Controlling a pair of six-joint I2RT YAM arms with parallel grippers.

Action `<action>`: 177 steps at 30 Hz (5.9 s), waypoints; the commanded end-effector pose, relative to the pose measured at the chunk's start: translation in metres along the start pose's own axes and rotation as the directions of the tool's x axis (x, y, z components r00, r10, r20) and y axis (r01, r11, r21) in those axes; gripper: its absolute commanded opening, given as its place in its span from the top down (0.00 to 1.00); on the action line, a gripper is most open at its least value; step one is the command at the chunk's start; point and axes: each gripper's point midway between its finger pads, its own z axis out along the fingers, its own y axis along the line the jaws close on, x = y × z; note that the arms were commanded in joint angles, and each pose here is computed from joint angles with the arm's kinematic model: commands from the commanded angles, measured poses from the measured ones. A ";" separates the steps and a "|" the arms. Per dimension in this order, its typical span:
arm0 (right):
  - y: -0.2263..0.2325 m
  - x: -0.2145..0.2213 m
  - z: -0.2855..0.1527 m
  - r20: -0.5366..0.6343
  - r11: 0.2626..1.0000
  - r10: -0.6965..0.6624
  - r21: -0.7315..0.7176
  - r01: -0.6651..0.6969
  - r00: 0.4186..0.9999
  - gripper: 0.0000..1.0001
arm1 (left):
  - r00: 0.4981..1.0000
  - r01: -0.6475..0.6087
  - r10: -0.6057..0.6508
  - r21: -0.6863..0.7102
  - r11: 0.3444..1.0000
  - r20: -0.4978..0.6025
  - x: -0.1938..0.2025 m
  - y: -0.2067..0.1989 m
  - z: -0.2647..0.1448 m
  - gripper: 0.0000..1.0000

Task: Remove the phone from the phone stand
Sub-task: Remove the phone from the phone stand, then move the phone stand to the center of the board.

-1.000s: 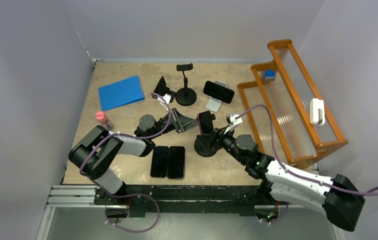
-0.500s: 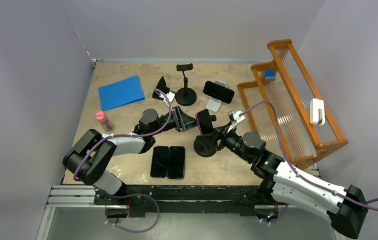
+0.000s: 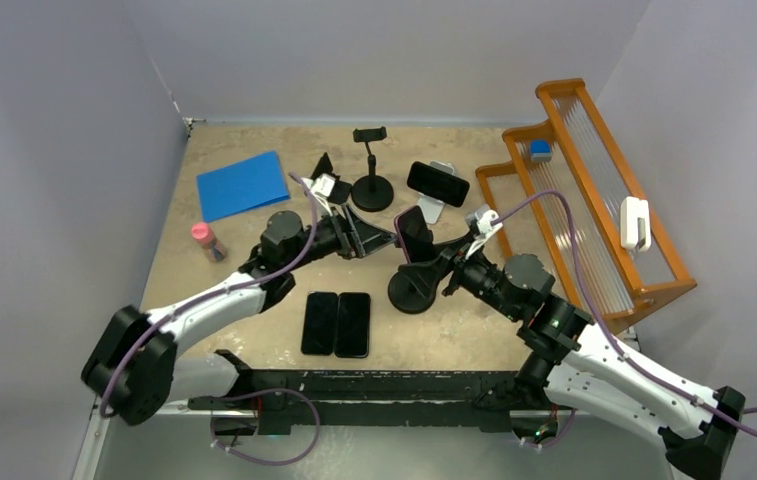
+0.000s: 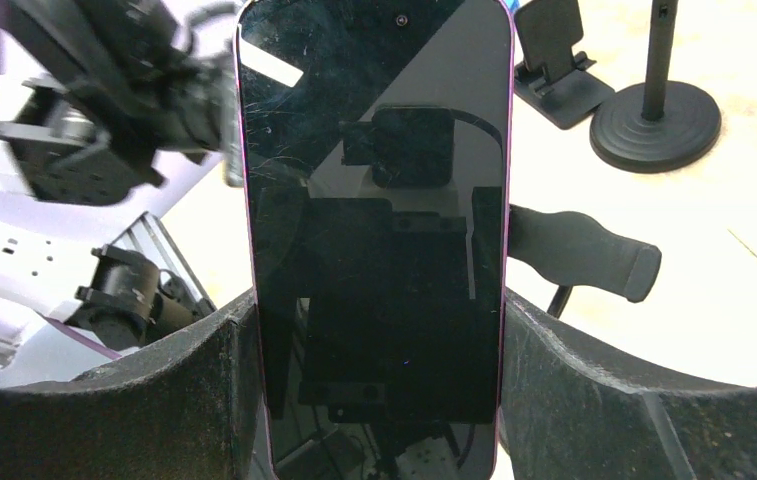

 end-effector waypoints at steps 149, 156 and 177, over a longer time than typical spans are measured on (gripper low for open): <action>-0.094 0.005 0.277 -0.059 0.842 -0.259 0.475 0.255 0.964 1.00 | 0.737 -0.523 0.624 -0.363 0.771 0.261 -0.058 -0.064 -0.183 1.00; -0.100 0.024 0.276 -0.099 0.844 -0.250 0.465 0.267 0.963 0.83 | 0.737 -0.525 0.624 -0.361 0.771 0.261 -0.059 -0.064 -0.182 1.00; -0.020 -0.063 0.154 0.072 0.934 -0.130 0.343 0.098 0.989 0.04 | 0.747 -0.546 0.618 -0.304 0.781 0.245 -0.051 -0.068 -0.174 1.00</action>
